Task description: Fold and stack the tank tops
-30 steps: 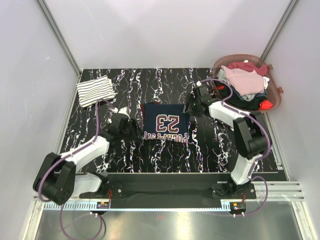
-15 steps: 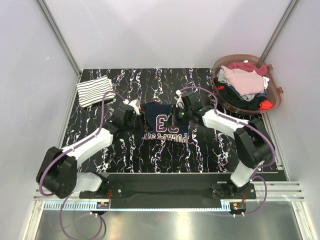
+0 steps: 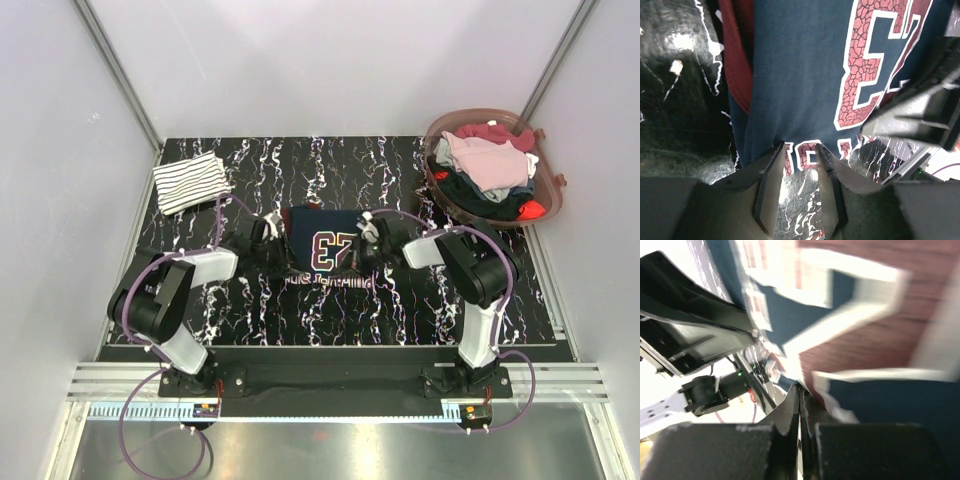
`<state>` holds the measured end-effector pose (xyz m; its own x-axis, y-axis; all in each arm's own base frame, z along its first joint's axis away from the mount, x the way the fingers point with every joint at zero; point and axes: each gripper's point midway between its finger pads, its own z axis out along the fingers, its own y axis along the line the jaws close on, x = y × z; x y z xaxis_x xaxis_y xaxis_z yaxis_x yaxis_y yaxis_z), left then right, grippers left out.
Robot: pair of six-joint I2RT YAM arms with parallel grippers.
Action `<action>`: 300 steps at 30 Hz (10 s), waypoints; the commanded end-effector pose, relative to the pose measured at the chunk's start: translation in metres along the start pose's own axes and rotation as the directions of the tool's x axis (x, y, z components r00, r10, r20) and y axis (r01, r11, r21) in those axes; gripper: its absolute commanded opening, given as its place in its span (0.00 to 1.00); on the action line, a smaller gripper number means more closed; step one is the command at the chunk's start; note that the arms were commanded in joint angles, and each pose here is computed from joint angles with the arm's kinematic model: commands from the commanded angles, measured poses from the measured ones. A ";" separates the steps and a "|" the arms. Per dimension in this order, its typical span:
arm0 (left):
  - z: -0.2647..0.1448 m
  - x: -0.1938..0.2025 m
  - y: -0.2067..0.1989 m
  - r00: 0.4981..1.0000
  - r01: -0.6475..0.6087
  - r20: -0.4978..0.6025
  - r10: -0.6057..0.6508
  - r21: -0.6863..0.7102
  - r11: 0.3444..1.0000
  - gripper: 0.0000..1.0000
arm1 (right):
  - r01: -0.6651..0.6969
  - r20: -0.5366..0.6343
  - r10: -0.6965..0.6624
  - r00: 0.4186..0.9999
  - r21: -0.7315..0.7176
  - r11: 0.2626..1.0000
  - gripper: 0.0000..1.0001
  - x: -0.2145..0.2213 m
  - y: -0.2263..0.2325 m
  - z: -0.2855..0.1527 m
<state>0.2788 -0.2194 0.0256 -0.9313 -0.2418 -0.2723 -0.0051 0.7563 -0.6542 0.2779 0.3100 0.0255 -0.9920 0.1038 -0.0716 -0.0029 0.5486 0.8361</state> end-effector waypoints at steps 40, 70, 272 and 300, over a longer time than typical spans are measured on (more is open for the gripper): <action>-0.116 -0.342 0.084 0.853 0.179 0.391 0.345 -0.841 0.510 0.66 | 0.210 0.325 -0.225 0.919 0.081 0.974 0.52 -0.039 0.015 -0.097; -0.064 -0.289 0.177 0.981 0.039 0.117 0.156 -0.901 0.432 0.45 | 0.231 0.335 -0.236 0.912 0.056 0.971 0.54 -0.036 0.022 -0.100; 0.010 -0.131 -0.076 0.944 -0.072 0.304 0.126 -0.184 0.980 0.00 | 0.065 0.286 -0.299 0.910 0.614 0.786 0.04 -0.112 -0.002 -0.097; 0.017 -0.116 -0.044 0.964 -0.042 0.257 0.060 -0.076 0.996 0.61 | -0.016 0.480 -0.256 0.839 0.492 0.870 0.80 -0.093 -0.019 -0.156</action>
<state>0.3871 -0.2208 0.0694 -0.8080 -0.3327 -0.4862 -0.0414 0.8553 -0.5165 0.3425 0.1616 0.0908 -0.8037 0.2932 -0.5178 0.0888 0.9195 0.3829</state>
